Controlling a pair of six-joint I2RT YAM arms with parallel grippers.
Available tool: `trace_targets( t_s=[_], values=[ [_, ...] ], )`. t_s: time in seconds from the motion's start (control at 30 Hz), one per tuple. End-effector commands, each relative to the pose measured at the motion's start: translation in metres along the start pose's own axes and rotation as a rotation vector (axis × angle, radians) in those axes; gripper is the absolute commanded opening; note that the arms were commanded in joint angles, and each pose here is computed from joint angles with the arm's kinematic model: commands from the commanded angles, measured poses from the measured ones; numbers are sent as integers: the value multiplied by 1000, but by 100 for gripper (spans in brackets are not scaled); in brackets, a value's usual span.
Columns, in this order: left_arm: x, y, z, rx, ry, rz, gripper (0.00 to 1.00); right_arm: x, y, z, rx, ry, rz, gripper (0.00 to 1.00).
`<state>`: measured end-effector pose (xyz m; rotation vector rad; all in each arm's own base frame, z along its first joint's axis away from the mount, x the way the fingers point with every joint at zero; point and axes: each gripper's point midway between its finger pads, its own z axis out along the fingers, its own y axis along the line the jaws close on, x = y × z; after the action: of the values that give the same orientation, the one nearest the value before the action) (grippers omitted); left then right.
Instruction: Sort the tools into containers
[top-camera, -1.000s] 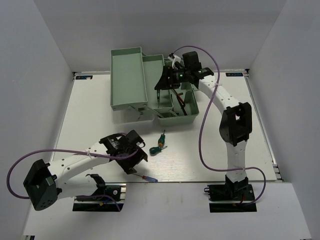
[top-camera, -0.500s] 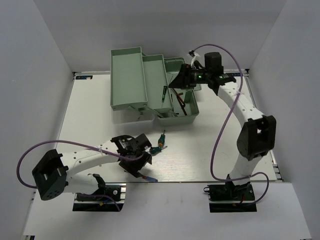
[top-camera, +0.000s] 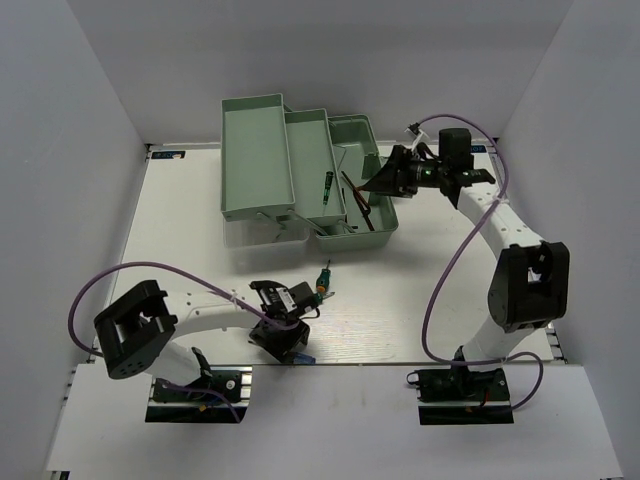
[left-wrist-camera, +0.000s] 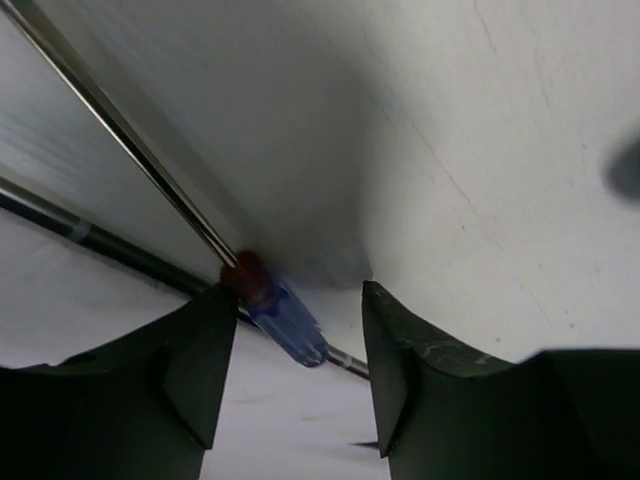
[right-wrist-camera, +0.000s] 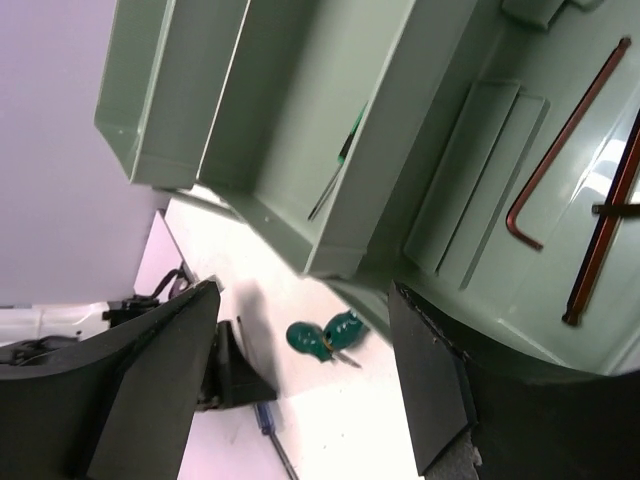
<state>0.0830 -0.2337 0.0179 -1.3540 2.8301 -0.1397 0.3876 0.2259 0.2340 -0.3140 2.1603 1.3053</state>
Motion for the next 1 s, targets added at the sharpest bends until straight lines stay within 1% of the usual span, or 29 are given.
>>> trace_targets(
  t_s=[0.0,0.1,0.13,0.17,0.23,0.27,0.3,0.33,0.37,0.4,0.43,0.47,0.5,0.53,0.57,0.6,0.63,0.67,0.73,0.77,0.8,0.83,0.87,0.9,0.93,0.97],
  values=[
    [-4,-8,7,37,-34,-14,62,-13,29,-23,-71,-60,-72,74],
    [-10,-4,16,29,-61,-14,54,-4,25,-30,-72,-58,-51,74],
    [-13,-3,19,24,-76,-14,50,-3,25,-32,-69,-60,-55,74],
    [-13,-2,21,25,-76,-14,37,2,24,-35,-72,-58,-46,74],
    [-18,-3,21,36,-103,5,25,4,25,-41,-71,-63,-59,74],
    [-16,-15,15,70,-107,23,18,10,23,-42,-69,-52,-71,74],
    [-17,-21,9,84,-127,78,9,11,26,-46,-68,-54,-86,74],
    [-24,-25,1,88,-180,119,4,11,24,-50,-62,-56,-118,68],
    [-18,-52,-23,159,-188,158,0,19,19,-52,-52,-31,-132,61],
    [-18,-62,-31,164,-215,209,0,21,23,-55,-63,-26,-159,50],
    [-15,-85,-60,215,-264,312,0,23,17,-60,-54,-17,-218,37],
    [-10,-96,-73,238,-287,382,0,30,14,-61,-50,5,-210,2],
    [-6,-106,-86,253,-307,433,0,36,14,-67,-58,23,-206,0],
    [2,-131,-114,315,-346,513,0,37,13,-70,-55,28,-245,0],
    [11,-133,-125,321,-360,576,0,38,9,-72,-55,36,-315,0],
    [17,-140,-138,347,-368,609,0,51,8,-76,-66,72,-277,0],
    [26,-158,-165,427,-381,628,0,52,8,-78,-83,77,-334,0],
    [38,-165,-189,493,-390,701,0,59,8,-84,-101,94,-328,0],
    [48,-177,-210,558,-409,766,0,63,7,-88,-110,102,-383,2],
    [50,-182,-210,553,-431,834,0,66,4,-90,-113,109,-408,40],
    [40,-189,-216,548,-476,848,0,68,4,-92,-108,116,-402,51],
    [35,-201,-235,587,-512,848,0,71,4,-92,-111,117,-402,60],
    [25,-204,-240,567,-561,876,0,72,6,-93,-116,122,-400,65],
    [2,-219,-251,570,-658,849,0,74,6,-93,-125,124,-424,66],
    [-6,-233,-264,599,-705,849,0,81,11,-96,-142,138,-402,61],
    [-19,-241,-273,611,-743,833,0,84,11,-96,-153,146,-434,49]
  ],
)
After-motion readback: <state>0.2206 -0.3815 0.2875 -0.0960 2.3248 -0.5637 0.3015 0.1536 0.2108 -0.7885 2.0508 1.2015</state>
